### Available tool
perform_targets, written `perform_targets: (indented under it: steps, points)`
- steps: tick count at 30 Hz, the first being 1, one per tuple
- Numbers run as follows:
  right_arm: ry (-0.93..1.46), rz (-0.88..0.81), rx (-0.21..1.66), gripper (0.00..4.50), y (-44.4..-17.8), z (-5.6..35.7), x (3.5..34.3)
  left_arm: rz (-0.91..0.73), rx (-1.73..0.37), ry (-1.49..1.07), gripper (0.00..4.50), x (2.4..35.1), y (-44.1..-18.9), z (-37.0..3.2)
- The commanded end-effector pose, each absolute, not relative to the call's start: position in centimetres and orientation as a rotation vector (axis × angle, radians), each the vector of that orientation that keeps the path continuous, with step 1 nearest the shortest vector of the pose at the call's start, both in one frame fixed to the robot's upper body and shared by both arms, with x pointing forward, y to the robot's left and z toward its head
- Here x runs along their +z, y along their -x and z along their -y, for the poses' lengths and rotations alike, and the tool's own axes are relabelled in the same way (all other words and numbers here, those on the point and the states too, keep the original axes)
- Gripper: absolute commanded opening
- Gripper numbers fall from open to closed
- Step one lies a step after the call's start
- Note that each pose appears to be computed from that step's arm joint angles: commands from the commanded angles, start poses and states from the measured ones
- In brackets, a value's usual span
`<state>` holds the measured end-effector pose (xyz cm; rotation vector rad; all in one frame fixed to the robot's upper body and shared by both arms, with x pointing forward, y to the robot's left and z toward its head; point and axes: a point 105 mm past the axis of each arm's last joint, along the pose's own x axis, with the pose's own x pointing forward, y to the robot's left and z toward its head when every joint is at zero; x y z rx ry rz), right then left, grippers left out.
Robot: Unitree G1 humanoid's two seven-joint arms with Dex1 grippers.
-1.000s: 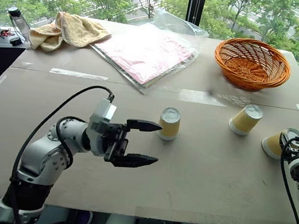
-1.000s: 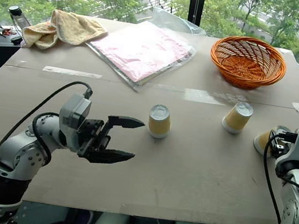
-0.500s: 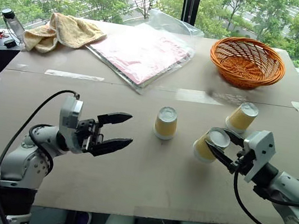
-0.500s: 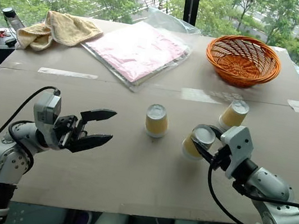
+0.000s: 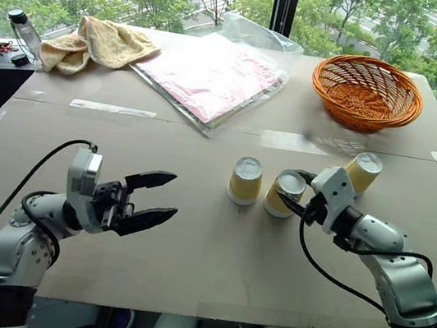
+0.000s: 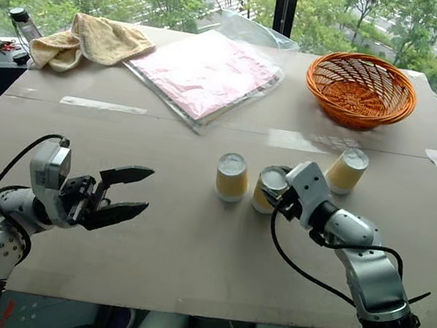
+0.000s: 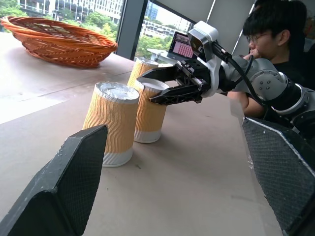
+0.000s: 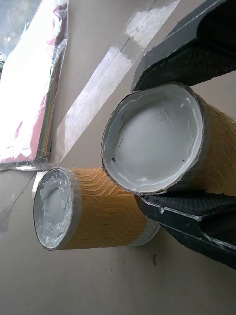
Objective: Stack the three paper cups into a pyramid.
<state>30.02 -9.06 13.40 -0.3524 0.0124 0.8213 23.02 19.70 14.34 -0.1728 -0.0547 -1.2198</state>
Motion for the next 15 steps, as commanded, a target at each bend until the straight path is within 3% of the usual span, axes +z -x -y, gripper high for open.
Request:
perform_targets:
  steps: [1,10,15]
  points:
    - [0.371,0.024,0.849,2.14,-30.1,8.4,14.0,0.102,-1.221,0.143,4.5,15.4,-22.6,-19.7]
    - [0.373,0.0,0.935,2.14,-29.5,7.3,13.4,0.101,-1.198,0.141,4.5,15.2,-22.3,-20.1]
    - [0.392,0.011,0.93,4.39,-29.6,7.7,13.6,0.101,-1.196,0.138,4.5,15.2,-22.3,-20.2]
